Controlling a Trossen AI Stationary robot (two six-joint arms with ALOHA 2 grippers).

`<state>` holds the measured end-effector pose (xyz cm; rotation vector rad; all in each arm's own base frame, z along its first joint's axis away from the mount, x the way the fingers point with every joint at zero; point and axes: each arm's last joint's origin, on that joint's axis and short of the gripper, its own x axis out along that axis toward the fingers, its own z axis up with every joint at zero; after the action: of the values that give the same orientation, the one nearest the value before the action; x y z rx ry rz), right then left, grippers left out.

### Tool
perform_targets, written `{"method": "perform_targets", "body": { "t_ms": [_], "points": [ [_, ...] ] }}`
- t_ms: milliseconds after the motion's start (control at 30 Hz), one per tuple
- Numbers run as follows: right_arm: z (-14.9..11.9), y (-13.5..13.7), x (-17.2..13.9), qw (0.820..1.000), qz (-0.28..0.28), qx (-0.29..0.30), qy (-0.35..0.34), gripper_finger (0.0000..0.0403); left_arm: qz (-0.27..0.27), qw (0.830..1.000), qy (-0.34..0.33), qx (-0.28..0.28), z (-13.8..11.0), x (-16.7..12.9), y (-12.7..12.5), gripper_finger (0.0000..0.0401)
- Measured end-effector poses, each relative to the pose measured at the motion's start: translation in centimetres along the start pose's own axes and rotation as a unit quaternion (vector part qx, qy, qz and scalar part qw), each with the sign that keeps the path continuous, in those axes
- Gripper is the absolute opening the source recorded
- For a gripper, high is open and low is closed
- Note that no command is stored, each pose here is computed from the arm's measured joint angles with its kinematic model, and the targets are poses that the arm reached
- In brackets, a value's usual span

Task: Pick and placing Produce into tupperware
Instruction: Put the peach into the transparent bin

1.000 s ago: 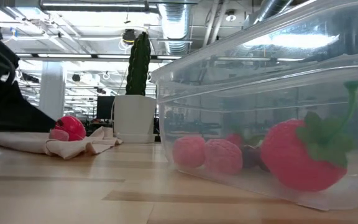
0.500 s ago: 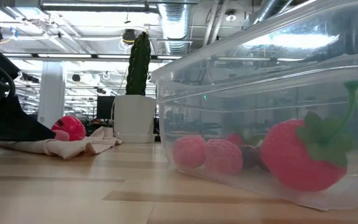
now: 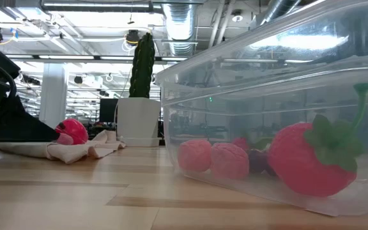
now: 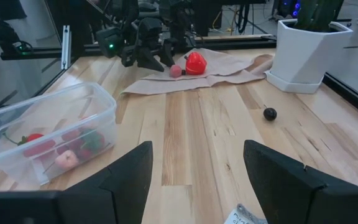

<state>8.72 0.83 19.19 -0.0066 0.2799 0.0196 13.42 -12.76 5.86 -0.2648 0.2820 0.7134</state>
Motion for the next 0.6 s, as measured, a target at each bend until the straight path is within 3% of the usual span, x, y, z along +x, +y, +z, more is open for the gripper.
{"method": "perform_targets", "body": {
  "t_ms": [433,600],
  "points": [
    [0.0,0.0,0.0,1.000,0.000,0.000,0.000,0.0276,0.030,0.999,0.014,-0.004,0.3,1.3,-0.3,0.0192],
    [0.0,0.0,0.0,1.000,0.000,0.000,0.000,0.0276,0.031,0.999,0.014,-0.005,0.3,1.4,-0.2,0.0168]
  ]
}}
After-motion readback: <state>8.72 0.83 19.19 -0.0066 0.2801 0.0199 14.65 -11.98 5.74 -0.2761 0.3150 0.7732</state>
